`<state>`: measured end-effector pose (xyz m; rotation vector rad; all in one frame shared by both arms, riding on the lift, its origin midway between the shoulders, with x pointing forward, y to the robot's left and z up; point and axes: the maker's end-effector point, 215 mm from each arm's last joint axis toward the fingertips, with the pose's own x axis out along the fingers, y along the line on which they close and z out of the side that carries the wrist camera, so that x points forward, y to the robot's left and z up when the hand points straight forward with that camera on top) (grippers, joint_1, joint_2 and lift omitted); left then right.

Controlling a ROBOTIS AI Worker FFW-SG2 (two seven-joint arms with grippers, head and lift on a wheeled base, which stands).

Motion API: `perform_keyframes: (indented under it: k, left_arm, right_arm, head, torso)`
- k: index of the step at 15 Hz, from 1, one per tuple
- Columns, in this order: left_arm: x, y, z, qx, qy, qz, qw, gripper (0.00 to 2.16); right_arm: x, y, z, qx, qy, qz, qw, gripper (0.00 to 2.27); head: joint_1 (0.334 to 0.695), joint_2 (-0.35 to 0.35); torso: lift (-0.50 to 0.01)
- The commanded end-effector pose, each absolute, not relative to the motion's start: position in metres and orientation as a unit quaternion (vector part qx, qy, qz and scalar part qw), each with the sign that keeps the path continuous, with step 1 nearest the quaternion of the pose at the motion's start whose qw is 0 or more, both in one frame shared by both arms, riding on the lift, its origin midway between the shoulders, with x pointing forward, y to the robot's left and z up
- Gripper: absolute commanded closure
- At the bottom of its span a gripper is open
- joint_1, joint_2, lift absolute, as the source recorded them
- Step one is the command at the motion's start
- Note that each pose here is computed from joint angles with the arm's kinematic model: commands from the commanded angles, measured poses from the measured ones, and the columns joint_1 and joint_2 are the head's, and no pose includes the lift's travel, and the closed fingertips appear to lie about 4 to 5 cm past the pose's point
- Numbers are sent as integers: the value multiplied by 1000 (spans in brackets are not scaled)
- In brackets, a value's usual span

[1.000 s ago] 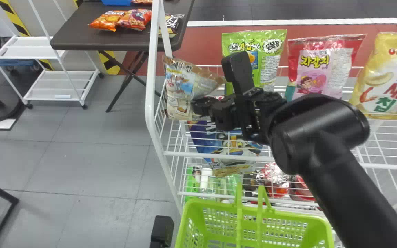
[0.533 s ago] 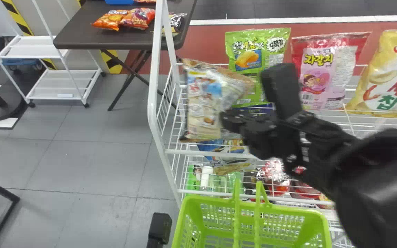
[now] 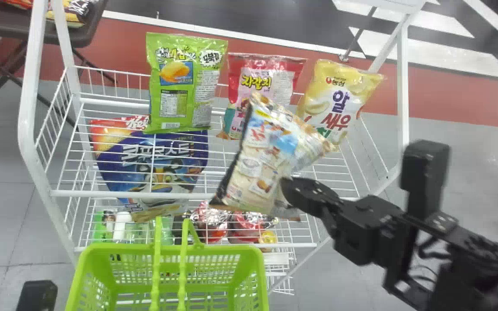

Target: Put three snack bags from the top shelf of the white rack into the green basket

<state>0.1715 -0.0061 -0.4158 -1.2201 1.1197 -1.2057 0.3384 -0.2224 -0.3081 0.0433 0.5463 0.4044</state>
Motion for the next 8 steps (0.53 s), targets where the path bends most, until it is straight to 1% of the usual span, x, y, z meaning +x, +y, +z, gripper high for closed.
perform_keyframes:
  k: [1, 4, 6, 8]
  left_arm:
    - [171, -8, -414, -506, 460, -503, 529, 2145]
    - [180, -15, -413, -494, 441, -504, 554, 2145]
    - [186, -21, -412, -478, 435, -509, 567, 2145]
    - [187, -24, -410, -470, 435, -513, 571, 2145]
  right_arm:
    - [308, -236, -325, 54, 300, 193, 933, 2017]
    - [261, -219, -364, 115, 379, 212, 894, 2017]
    - [242, -209, -382, 139, 402, 217, 879, 2017]
    - [227, -184, -405, 164, 427, 237, 857, 2017]
  head:
    - [695, -350]
    - [695, -350]
    - [695, -350]
    - [695, -350]
  torso:
    - [0]
    - [0]
    - [0]
    - [0]
